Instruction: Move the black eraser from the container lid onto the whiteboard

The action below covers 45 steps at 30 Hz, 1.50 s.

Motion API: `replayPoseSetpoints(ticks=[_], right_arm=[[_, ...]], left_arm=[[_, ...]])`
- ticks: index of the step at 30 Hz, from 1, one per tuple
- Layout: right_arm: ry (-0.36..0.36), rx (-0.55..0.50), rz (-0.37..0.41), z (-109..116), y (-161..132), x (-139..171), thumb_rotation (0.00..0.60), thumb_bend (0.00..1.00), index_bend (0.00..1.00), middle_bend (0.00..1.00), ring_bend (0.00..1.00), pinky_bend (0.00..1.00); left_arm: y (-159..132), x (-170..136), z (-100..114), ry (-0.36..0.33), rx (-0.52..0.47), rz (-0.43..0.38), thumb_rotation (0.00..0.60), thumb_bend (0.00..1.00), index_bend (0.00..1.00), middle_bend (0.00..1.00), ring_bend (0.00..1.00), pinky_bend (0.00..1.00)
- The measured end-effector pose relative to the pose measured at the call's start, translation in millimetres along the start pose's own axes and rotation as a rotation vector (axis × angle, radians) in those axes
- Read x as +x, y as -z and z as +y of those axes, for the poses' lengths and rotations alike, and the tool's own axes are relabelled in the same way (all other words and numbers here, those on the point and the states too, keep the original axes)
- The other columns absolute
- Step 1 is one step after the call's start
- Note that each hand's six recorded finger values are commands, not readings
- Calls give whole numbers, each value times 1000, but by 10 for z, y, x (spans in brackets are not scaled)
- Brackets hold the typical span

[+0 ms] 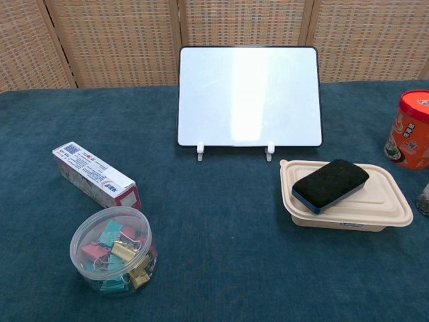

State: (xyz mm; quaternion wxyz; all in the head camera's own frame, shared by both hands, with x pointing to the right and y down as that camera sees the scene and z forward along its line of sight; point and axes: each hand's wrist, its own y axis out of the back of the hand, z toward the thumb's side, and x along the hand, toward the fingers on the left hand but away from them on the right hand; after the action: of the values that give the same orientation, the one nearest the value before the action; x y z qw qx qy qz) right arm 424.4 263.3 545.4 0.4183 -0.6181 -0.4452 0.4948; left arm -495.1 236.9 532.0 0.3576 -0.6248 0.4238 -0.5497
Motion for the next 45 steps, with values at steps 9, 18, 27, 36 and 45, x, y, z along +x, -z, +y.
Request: replayPoseSetpoints(ticks=[9,18,27,36,45], right_arm=[[-20,4,15,-40,-27,-9,600,195,0,0,0,0],[-121,26,246,-80,-306,-399,600,208,7,0,0,0],[-332,35,568,-258,-910,-977,600,232,60,1,0,0],[-405,122,707,-475,-1474,-1268,600,259,127,56,0,58],[-409,231,716,-572,-1774,-1565,600,302,181,137,55,151]], left_arm=[[7,2,3,0,-5,2,600,0,0,0,0,0],[-19,16,36,-15,-7,2,600,0,0,0,0,0],[7,42,30,-11,-8,26,600,0,0,0,0,0],[21,95,6,13,-17,39,600,0,0,0,0,0],[45,116,-32,34,-16,53,600,0,0,0,0,0]])
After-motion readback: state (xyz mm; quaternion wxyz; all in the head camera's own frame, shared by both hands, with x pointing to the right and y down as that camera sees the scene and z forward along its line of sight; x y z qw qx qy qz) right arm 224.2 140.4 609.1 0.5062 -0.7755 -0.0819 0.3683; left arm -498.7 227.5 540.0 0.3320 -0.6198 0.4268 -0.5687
